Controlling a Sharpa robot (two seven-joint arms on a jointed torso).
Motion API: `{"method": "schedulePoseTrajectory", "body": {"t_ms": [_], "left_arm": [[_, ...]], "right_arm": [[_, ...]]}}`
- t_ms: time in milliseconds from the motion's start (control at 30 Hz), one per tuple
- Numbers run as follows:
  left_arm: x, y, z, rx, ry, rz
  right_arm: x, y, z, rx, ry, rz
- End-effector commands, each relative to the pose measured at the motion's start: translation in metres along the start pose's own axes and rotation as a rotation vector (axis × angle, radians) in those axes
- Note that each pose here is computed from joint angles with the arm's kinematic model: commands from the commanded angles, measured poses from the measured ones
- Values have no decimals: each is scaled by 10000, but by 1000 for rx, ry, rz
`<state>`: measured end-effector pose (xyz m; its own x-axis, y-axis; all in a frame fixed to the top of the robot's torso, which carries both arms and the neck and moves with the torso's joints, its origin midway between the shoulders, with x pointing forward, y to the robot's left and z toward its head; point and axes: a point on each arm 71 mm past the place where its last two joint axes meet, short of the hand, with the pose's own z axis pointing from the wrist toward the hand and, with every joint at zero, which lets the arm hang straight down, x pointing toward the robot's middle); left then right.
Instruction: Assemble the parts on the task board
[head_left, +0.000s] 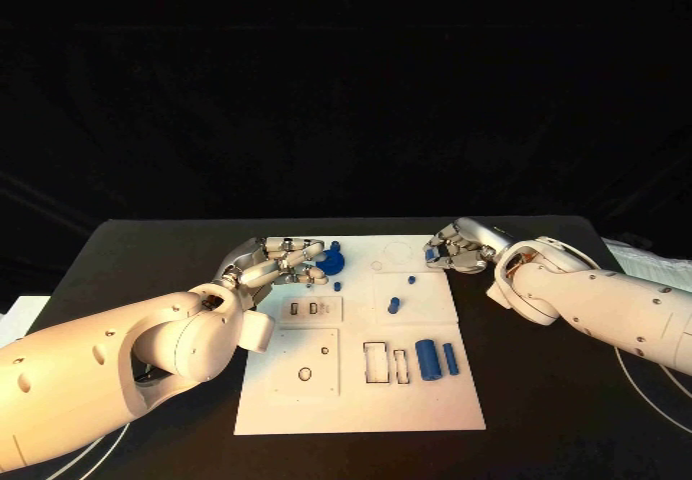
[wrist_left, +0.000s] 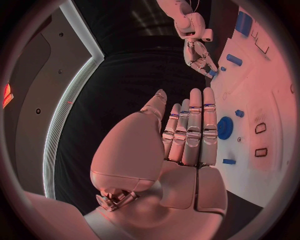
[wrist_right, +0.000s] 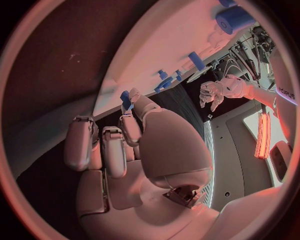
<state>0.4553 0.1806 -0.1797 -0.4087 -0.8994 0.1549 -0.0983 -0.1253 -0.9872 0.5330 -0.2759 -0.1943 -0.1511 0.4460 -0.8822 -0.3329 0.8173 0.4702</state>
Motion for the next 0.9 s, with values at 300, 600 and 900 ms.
{"method": "schedulePoseTrajectory", "body": {"t_ms": [300, 600, 900], "left_arm": [[-47, -6, 20, 14, 1, -2], [-207, -2, 46, 24, -50, 10], [-288, 3, 48, 18, -85, -16]], "right_arm": [[-7, 654, 38, -44, -7, 45], [364, 1267, 119, -43, 87, 20], [693, 1575, 143, -59, 134, -12]]}}
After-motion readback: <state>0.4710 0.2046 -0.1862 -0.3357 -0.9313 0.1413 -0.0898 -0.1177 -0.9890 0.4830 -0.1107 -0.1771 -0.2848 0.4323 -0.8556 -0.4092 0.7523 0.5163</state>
